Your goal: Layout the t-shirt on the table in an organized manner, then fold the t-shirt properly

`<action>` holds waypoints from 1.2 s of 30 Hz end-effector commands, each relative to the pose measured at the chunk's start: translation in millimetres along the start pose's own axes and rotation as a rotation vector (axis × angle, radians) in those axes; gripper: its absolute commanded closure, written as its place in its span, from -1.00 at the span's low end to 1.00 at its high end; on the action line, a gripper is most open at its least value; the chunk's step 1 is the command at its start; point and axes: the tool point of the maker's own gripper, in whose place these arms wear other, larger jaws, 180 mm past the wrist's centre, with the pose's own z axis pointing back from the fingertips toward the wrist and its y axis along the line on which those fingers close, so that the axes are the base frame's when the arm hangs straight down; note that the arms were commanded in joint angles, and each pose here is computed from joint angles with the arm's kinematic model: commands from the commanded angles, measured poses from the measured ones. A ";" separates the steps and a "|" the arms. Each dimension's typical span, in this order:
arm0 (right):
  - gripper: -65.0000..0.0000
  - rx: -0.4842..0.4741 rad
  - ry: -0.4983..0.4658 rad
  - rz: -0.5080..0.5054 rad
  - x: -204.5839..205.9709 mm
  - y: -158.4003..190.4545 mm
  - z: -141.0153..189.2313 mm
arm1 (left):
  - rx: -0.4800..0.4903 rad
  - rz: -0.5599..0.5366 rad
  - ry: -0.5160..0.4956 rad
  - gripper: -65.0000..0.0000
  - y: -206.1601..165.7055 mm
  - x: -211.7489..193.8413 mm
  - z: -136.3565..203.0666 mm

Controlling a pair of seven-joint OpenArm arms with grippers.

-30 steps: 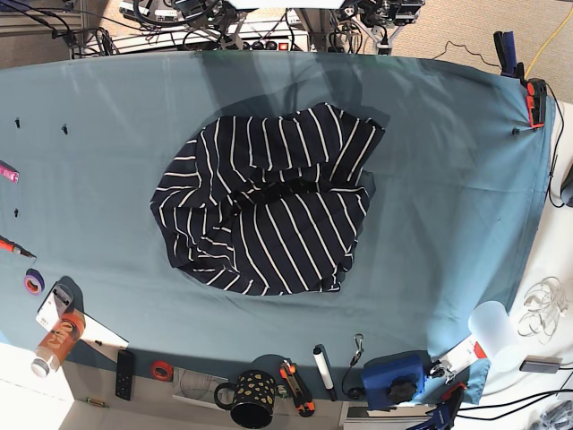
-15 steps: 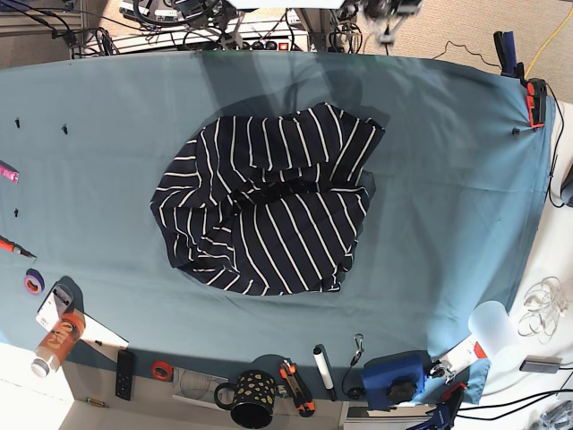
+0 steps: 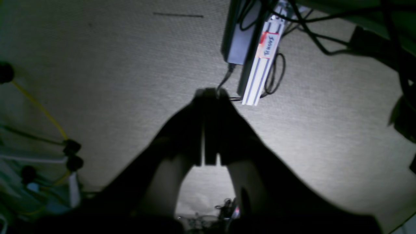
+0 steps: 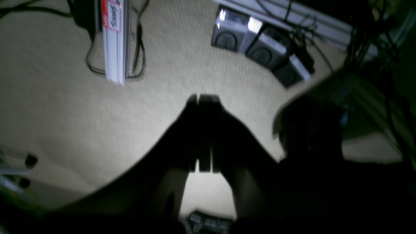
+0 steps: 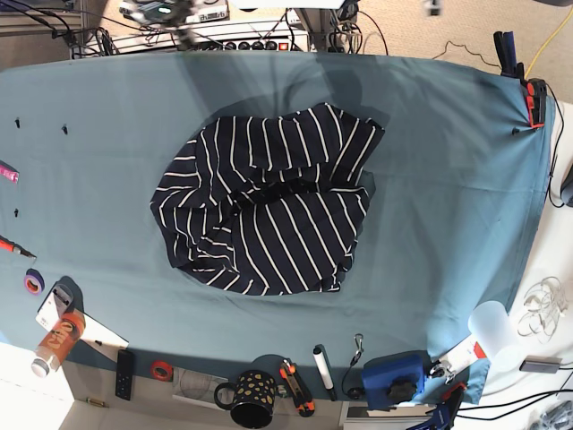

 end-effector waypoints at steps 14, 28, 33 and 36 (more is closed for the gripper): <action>1.00 0.057 -0.060 0.098 -10.8 21.1 90.4 | -0.031 -0.037 0.051 1.00 21.7 -10.7 95.5; 1.00 0.047 -0.483 0.092 92.1 8.9 235.5 | -0.123 -0.242 -0.245 1.00 -42.2 75.3 216.6; 1.00 -0.018 -0.612 0.132 123.1 -0.1 273.3 | -0.114 -0.321 -0.436 1.00 -59.2 125.5 254.3; 1.00 -0.039 -0.666 0.148 138.8 -3.0 284.1 | -0.111 -0.346 -0.540 1.00 -66.4 150.2 270.3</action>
